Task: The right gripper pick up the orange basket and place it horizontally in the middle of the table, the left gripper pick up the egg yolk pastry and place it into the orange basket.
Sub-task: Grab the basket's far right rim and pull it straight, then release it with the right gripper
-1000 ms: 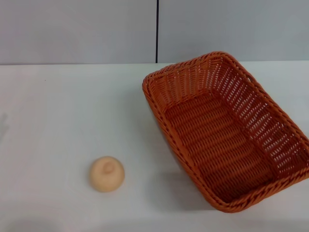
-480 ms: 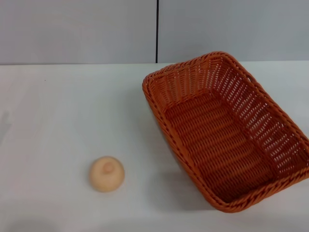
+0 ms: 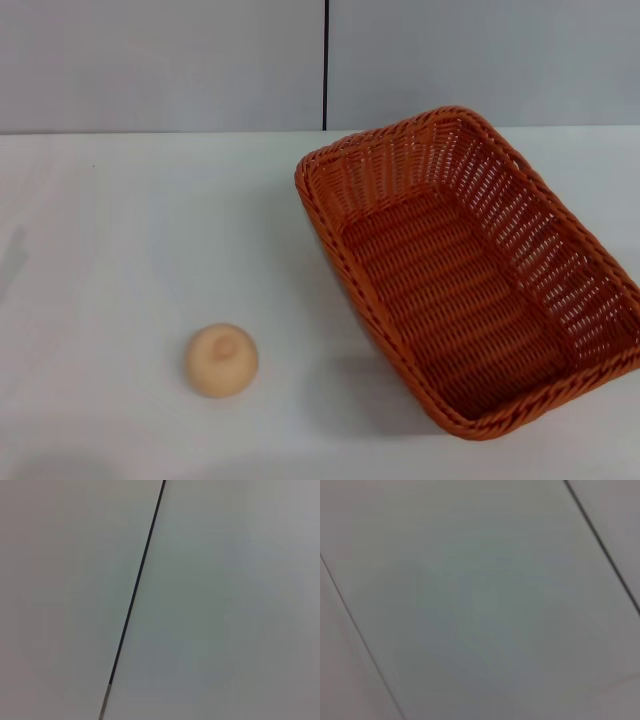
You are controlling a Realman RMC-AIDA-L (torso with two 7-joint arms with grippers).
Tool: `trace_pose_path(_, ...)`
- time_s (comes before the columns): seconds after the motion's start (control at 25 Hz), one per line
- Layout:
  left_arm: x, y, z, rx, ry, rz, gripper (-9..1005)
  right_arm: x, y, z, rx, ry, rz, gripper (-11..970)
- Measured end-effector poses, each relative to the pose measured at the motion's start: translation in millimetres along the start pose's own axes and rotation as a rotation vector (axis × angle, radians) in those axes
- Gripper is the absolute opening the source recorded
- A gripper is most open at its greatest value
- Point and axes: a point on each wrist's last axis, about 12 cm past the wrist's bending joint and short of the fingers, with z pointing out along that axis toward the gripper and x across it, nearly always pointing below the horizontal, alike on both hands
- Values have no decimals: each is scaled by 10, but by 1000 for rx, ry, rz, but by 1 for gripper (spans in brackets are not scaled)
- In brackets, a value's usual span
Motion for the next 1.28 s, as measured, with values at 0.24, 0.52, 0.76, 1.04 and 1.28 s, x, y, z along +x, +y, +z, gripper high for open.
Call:
trace_pose_path(0.24,20,28,-114,-31,21,4,842,-478,43,191,30,321,86,759)
trace_pose_path(0.52,40,34,-147,-46,33,0,842,-779,71,596,124,734,200,759)
trace_pose_path(0.76,67,26,-181,-57,42,-11,842,-951,199,957,57,844,220,758)
trace_pose_path(1.04,62,36,-195,-62,42,-10,842,-753,344,1428,47,1114,240,751)
trace_pose_path(1.28,60,43,-206,-68,42,-9,841,-629,391,1611,87,1226,226,729)
